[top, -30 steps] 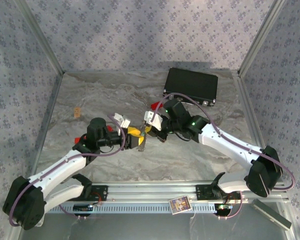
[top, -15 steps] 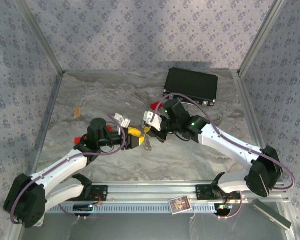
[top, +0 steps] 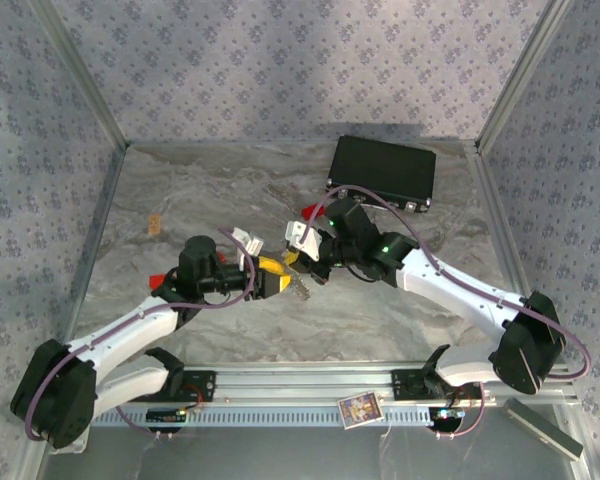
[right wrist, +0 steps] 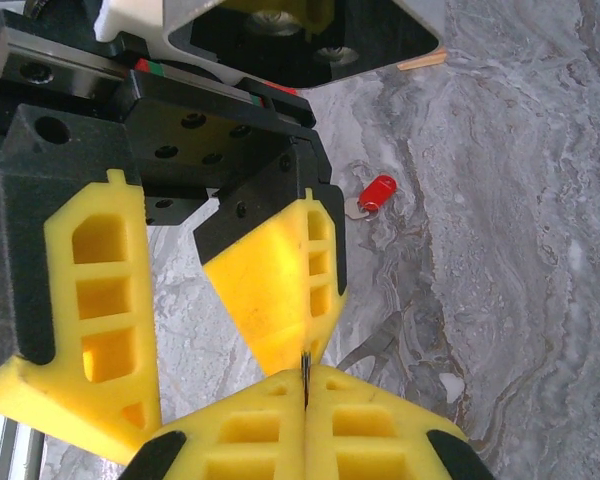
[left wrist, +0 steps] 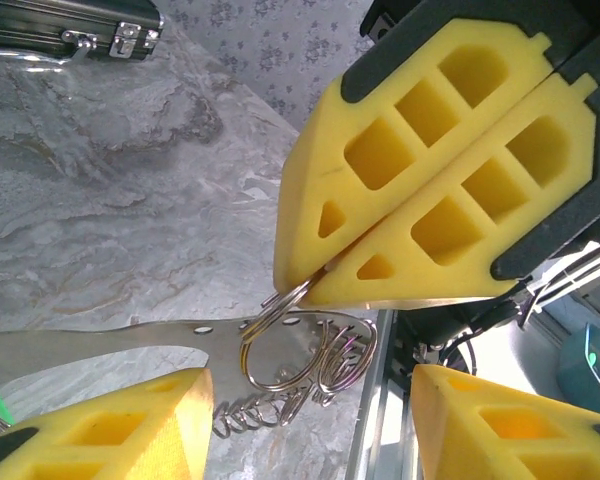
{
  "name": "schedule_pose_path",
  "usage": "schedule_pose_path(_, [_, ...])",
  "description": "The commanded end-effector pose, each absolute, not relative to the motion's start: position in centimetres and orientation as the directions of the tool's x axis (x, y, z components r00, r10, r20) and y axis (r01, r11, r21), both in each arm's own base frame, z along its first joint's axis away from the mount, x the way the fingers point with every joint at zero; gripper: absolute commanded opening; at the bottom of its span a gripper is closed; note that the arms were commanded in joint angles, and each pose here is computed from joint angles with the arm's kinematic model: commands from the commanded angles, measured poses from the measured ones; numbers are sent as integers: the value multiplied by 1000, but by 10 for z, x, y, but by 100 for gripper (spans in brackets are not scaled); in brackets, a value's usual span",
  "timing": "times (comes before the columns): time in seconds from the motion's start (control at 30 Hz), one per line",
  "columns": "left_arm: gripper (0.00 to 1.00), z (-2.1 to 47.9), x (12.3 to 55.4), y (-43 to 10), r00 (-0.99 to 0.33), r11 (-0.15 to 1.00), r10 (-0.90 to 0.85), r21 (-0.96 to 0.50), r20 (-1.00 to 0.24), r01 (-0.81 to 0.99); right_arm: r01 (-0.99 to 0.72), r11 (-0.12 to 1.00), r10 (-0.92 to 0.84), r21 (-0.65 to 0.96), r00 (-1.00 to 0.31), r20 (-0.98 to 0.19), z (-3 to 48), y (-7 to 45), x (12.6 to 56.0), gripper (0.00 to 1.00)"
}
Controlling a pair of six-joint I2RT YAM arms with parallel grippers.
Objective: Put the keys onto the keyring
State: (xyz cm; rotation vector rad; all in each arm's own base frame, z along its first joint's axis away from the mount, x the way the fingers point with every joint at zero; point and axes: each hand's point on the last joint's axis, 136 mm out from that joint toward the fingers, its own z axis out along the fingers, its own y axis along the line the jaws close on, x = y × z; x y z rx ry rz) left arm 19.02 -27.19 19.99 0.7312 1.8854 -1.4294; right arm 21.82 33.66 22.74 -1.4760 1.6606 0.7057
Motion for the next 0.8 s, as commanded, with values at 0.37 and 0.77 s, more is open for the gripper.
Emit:
schedule_pose_path(0.37, [44, 223, 179, -274, -580, 175, 46, -565, -814, 807, -971, 219, -528, -98, -34, -849, 235, 351, 231, 0])
schedule_pose_path(0.77, [41, 220, 171, -278, -548, 176, 99, -527, -831, 831, -962, 251, -529, -106, -45, -848, 236, 355, 240, 0])
